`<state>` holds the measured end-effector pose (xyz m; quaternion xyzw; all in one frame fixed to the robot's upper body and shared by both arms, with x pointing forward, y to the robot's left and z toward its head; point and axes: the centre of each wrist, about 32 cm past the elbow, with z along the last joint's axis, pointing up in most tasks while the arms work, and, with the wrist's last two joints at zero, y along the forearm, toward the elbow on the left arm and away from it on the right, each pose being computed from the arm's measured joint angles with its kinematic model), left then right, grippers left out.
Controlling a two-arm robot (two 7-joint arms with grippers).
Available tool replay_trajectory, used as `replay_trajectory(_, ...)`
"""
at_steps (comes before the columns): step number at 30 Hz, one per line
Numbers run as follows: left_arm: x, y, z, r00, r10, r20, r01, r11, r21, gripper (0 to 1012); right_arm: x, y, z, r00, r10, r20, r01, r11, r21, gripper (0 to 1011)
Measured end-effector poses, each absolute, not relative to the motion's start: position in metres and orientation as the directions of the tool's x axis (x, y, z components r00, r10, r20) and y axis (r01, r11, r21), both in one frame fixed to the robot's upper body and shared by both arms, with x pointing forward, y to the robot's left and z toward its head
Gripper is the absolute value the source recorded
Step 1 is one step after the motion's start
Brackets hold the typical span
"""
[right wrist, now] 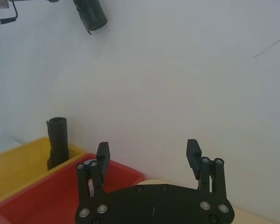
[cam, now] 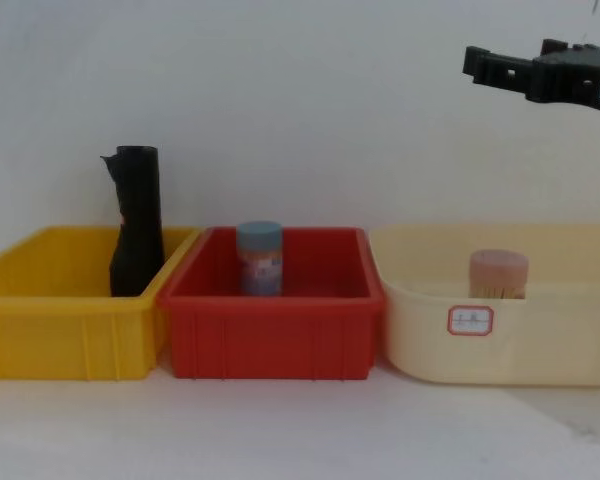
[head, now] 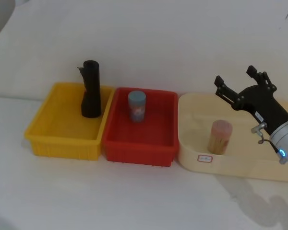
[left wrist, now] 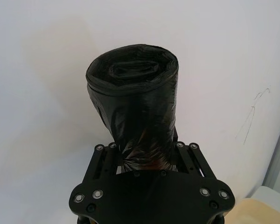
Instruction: Pick up the garbage bag with the one hand and transfer it to the other hand.
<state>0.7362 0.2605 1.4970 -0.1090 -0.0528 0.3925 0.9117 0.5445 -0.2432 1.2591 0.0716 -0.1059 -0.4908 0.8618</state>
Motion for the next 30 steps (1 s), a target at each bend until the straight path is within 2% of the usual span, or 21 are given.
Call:
replay_trajectory(16,0.736,0.26,1.497,0.688,0.726,0.012,-0.703,0.67,-0.24,486,0.545,-0.24,1.264,0.499,-0.858,0.12,0.822,0.513,0.247,1001)
replay_trajectory(30,0.736,0.26,1.497,0.688,0.725,0.013,-0.702,0.671,-0.24,486,0.532,-0.245,1.255,0.493,-0.867,0.076,0.823,0.493,0.281,1001)
